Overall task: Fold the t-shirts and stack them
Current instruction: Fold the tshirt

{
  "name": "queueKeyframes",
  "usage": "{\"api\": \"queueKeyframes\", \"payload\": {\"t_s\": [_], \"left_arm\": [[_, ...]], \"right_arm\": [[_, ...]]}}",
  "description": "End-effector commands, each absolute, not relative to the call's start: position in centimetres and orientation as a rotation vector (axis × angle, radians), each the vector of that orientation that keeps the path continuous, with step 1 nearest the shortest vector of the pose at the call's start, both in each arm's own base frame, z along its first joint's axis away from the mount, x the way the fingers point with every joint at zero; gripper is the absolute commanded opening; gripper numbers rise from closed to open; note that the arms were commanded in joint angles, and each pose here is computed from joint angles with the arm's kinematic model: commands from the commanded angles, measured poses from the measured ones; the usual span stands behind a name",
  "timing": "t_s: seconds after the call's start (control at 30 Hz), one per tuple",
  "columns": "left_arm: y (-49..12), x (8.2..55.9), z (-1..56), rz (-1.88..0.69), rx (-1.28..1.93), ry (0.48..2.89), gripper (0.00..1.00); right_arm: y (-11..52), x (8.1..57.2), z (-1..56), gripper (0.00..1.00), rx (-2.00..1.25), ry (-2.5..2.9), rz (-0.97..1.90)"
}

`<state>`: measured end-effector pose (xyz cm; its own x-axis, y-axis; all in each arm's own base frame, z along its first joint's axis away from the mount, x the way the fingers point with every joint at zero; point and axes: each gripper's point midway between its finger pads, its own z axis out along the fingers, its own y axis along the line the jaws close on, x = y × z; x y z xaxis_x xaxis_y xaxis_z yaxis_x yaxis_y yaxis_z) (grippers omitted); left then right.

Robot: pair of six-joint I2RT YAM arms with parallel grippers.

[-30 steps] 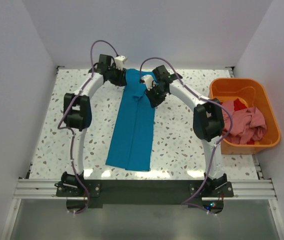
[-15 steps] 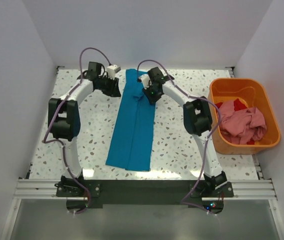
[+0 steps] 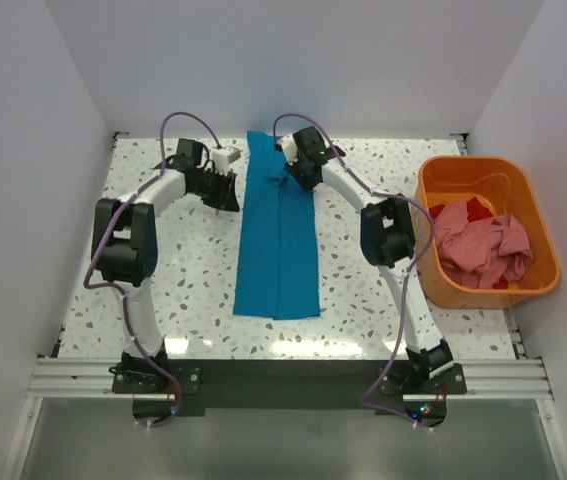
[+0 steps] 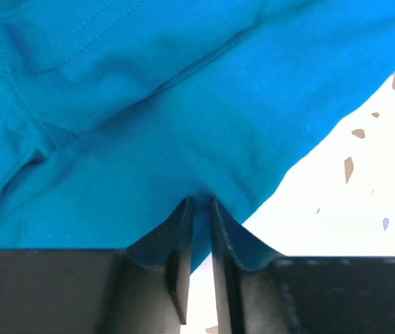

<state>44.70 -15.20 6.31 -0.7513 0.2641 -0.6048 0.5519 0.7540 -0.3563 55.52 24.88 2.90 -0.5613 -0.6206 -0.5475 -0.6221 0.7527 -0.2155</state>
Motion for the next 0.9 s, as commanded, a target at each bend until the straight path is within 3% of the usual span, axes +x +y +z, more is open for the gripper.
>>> {"api": "queueKeyframes", "payload": {"t_s": [0.0,0.07,0.13,0.27,0.37,0.47,0.5,0.53,0.57,0.63,0.67,0.73,0.87], "left_arm": [[-15.0,45.6,9.5,-0.683,0.609,2.330,0.36],[-14.8,45.7,10.0,-0.668,0.619,2.315,0.38],[-14.7,45.9,11.5,-0.649,0.649,2.267,0.40],[-14.6,45.7,15.9,-0.596,0.740,2.113,0.47],[-14.5,44.4,22.0,-0.507,0.832,1.905,0.54],[-14.1,42.3,26.3,-0.415,0.932,1.742,0.65],[-14.4,41.5,27.1,-0.418,0.971,1.696,0.74],[-14.4,40.9,28.0,-0.392,1.012,1.647,0.95],[-14.6,39.5,29.0,-0.394,1.030,1.599,1.00],[-14.7,38.1,29.1,-0.399,1.049,1.561,1.00],[-15.1,36.7,30.3,-0.411,1.076,1.504,1.00],[-15.3,34.4,29.1,-0.413,1.194,1.463,1.00],[-16.0,27.2,25.1,-0.516,1.485,1.358,1.00]], "right_arm": [[23.3,56.8,1.7,0.22,-0.907,2.338,-0.088],[23.4,56.9,3.3,0.26,-0.882,2.319,-0.078],[23.8,56.7,5.1,0.37,-0.871,2.293,-0.041],[24.8,56.1,14.1,0.62,-0.823,2.151,0.048],[25.5,54.9,21.0,0.75,-0.808,2.034,0.131],[26.2,52.8,25.0,0.80,-0.834,1.951,0.224],[26.1,51.4,28.4,0.81,-0.834,1.886,0.250],[26.6,50.5,29.8,0.83,-0.853,1.836,0.295],[26.6,49.4,28.8,0.90,-0.880,1.851,0.324],[27.0,46.2,32.3,0.92,-0.920,1.743,0.412],[26.8,44.4,30.9,0.99,-0.961,1.763,0.452],[27.1,39.4,32.5,0.99,-1.160,1.633,0.543],[26.4,31.7,27.2,0.99,-1.384,1.696,0.604]]}}
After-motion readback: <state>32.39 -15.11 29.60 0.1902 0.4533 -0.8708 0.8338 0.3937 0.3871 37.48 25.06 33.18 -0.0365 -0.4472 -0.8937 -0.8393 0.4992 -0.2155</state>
